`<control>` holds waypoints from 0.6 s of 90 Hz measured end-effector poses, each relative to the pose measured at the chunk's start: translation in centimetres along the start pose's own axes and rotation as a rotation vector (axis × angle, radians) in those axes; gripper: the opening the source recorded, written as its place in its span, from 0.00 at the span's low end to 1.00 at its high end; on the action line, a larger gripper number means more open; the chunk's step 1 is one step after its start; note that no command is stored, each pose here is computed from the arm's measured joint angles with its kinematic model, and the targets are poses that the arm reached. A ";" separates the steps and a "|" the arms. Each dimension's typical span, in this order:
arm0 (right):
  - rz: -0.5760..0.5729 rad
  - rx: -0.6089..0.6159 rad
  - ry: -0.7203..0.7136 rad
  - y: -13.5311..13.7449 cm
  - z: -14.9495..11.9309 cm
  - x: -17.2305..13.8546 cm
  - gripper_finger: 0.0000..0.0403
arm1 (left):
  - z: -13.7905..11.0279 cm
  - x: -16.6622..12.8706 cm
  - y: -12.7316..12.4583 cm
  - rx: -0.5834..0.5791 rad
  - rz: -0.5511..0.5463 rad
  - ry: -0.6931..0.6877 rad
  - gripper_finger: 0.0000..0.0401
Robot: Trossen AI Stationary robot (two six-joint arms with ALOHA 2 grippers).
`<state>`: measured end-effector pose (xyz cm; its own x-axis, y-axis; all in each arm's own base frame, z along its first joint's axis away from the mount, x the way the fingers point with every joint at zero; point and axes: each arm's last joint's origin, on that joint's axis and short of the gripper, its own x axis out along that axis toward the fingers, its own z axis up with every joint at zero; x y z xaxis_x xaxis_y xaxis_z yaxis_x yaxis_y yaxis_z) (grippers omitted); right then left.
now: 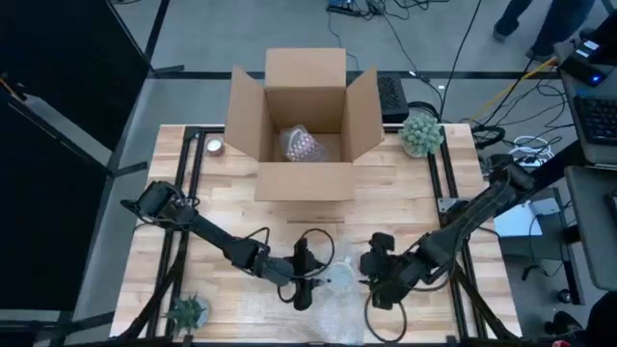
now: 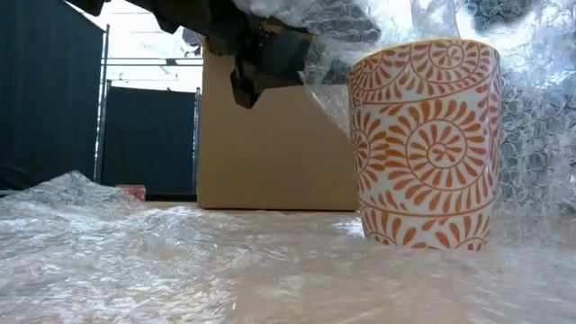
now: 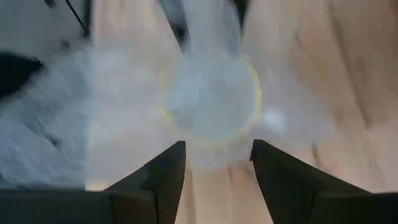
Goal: Wrap mug
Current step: Wrap the yellow mug with the bubble wrap
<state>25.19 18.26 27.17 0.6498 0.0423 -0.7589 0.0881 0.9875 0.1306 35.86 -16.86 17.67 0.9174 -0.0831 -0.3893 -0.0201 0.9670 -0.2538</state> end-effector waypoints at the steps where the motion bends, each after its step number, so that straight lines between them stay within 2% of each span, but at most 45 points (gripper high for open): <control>1: 0.005 -0.001 -0.007 0.0 0.1 0.0 0.42 | 0.0 0.0 0.0 0.000 0.000 0.000 0.41; 11: 0.028 0.009 -0.033 0.2 0.7 1.3 0.41 | 0.0 0.0 0.0 0.000 0.002 -0.001 0.41; 21: -0.006 0.008 -0.007 -0.2 0.8 3.3 0.37 | 0.0 0.0 0.0 -0.001 0.002 -0.002 0.41; 54: -0.074 -0.027 0.263 -1.1 2.3 9.7 0.19 | 0.0 0.0 0.0 0.000 0.003 -0.001 0.41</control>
<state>33.14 17.25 21.11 0.4235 0.0046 -0.9059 0.1059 0.9929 0.0546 35.85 -16.85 17.65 0.9178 -0.0799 -0.3890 -0.0228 0.9673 -0.2525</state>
